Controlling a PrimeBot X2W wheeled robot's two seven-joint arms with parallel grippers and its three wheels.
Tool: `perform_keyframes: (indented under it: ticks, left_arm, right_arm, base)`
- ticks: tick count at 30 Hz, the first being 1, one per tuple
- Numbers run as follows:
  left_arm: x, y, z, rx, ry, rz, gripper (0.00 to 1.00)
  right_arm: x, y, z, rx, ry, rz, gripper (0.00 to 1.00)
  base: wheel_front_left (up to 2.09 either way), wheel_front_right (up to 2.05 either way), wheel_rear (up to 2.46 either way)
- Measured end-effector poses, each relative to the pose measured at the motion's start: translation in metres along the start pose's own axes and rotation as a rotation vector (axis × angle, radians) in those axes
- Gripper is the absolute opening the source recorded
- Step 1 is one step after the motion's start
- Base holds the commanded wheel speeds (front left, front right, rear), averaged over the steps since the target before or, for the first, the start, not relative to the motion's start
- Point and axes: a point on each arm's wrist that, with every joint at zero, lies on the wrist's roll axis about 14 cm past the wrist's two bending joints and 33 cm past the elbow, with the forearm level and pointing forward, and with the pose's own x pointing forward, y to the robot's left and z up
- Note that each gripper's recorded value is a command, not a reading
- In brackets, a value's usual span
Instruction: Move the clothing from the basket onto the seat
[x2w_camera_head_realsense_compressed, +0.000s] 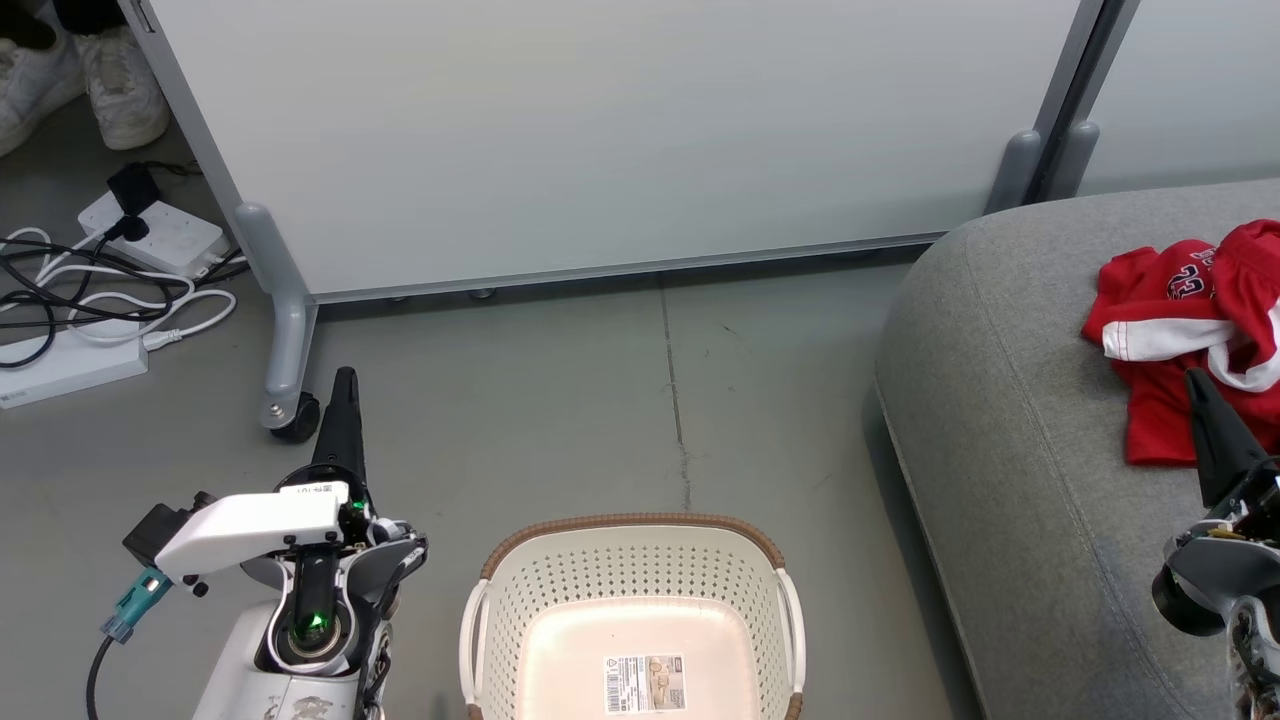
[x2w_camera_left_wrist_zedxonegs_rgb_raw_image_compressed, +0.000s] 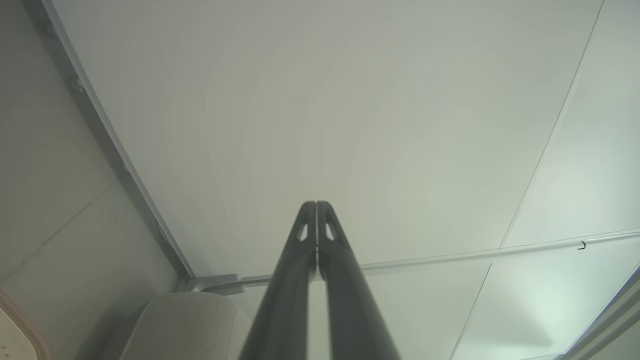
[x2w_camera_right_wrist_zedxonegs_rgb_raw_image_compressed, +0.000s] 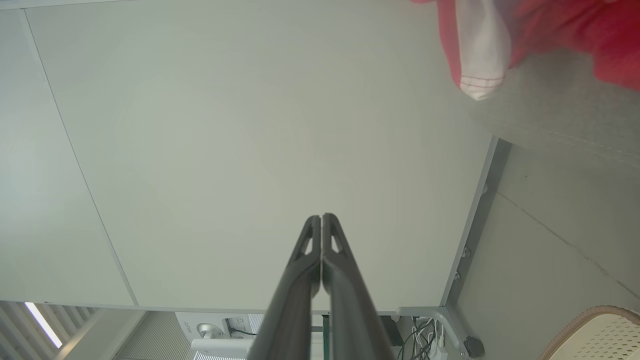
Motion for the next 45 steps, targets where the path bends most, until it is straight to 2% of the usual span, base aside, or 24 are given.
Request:
perform_keyframes:
  ticks: [45]
  left_arm:
    - [0.0, 0.0, 0.0, 0.0, 0.0, 0.0, 0.0]
  right_arm:
    - [0.0002, 0.0004, -0.0002, 0.001, 0.002, 0.001, 0.0]
  base:
    - [0.0, 0.0, 0.0]
